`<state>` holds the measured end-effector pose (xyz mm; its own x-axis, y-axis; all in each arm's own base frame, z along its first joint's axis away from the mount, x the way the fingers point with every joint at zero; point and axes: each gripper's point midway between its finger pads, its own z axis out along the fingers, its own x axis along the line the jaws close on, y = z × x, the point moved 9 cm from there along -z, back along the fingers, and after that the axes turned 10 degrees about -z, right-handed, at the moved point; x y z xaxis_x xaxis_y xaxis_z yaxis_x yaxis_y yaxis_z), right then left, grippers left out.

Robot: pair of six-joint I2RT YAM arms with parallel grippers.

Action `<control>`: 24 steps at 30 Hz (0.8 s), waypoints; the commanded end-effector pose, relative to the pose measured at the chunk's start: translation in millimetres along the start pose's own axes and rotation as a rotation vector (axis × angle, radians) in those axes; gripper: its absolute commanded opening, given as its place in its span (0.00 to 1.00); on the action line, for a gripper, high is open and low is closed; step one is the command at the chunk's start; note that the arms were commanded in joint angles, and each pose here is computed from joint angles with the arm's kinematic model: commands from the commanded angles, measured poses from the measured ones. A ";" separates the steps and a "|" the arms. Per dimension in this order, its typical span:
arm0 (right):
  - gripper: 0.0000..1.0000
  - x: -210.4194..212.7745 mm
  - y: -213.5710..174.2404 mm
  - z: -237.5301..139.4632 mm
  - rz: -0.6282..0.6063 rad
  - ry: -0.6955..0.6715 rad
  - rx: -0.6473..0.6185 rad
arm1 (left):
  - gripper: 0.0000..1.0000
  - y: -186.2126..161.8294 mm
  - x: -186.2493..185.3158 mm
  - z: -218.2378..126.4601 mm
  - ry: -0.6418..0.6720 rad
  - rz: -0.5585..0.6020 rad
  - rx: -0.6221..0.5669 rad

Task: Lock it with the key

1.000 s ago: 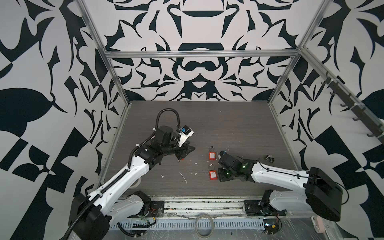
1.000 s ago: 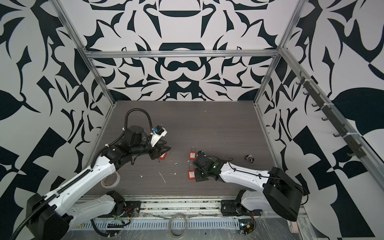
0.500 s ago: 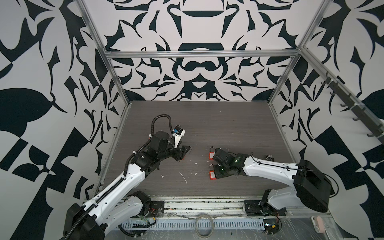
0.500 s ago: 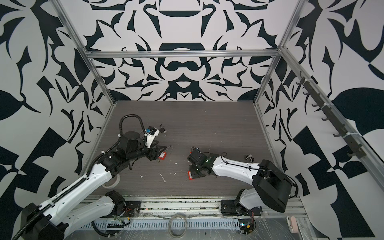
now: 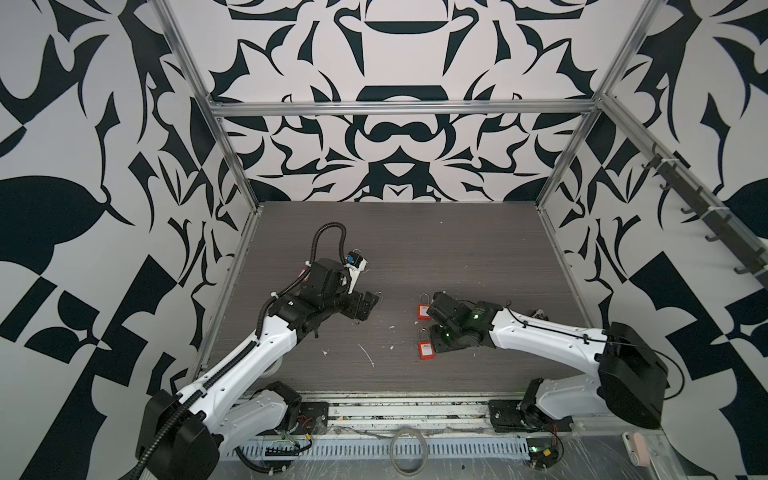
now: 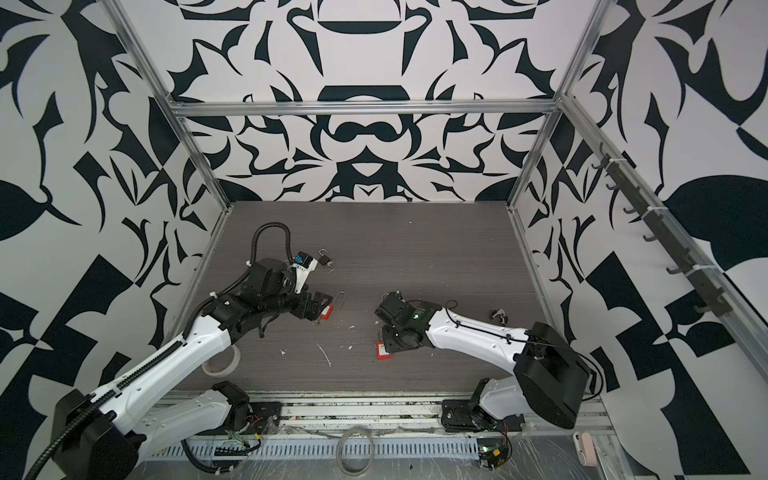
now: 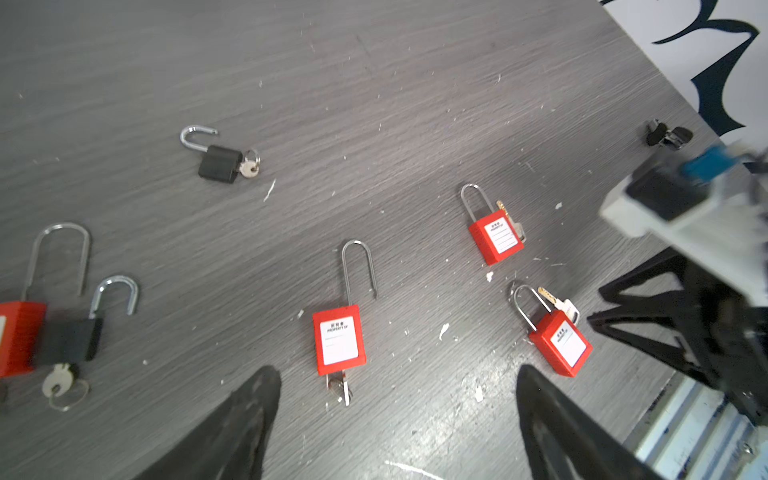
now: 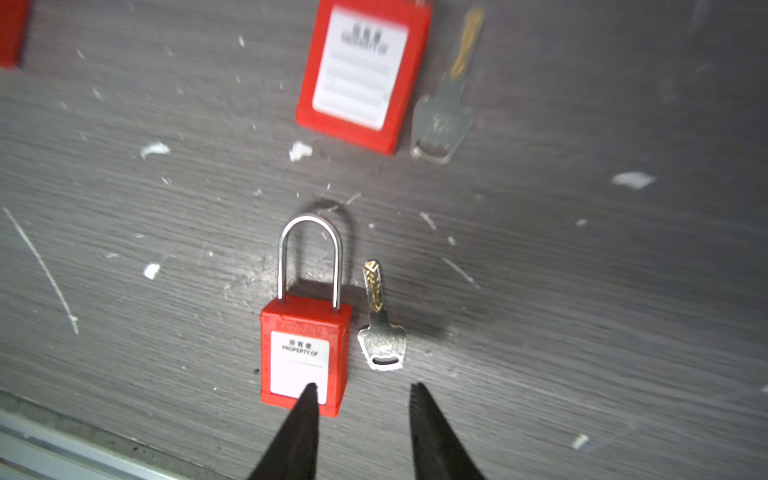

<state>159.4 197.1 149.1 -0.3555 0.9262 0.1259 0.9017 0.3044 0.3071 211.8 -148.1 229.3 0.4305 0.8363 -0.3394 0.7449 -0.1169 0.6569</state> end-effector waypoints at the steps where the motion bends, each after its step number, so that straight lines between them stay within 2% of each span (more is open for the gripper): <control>1: 0.44 -9.4 13.7 -31.3 -0.006 -0.111 -0.117 | 0.96 -1.7 4.3 3.0 -0.059 -0.093 0.099; 3: 0.49 -12.1 17.0 -40.8 -0.002 -0.136 -0.157 | 0.97 -0.8 8.2 9.1 -0.082 -0.162 0.171; 5: 0.50 -12.9 20.1 -50.1 0.015 -0.146 -0.186 | 0.97 -2.4 12.0 19.3 -0.062 -0.196 0.227; 7: 0.51 -11.7 24.5 -58.8 0.019 -0.141 -0.216 | 0.97 -4.0 19.3 30.5 0.000 -0.224 0.269; 10: 0.63 -9.8 33.1 -69.4 0.022 -0.142 -0.269 | 1.00 -4.1 30.1 41.7 0.112 -0.243 0.310; 12: 0.74 -7.3 39.1 -72.6 0.016 -0.146 -0.288 | 0.99 -3.9 34.4 46.7 0.136 -0.269 0.336; 13: 0.77 -5.9 42.5 -72.9 0.008 -0.149 -0.292 | 0.99 -4.2 35.9 50.2 0.144 -0.279 0.345; 19: 0.82 -2.1 56.6 -67.9 -0.011 -0.207 -0.316 | 1.00 -9.6 41.5 75.4 0.140 -0.308 0.419; 24: 0.92 -7.0 56.5 -63.2 0.038 -0.216 -0.384 | 0.99 -10.8 44.7 87.4 0.144 -0.335 0.438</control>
<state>192.7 198.4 216.6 -0.2819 0.9581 -0.0510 0.7822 0.2603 0.5660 263.0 -154.5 146.0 0.1171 0.9297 -0.3493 0.9786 -0.0480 0.2003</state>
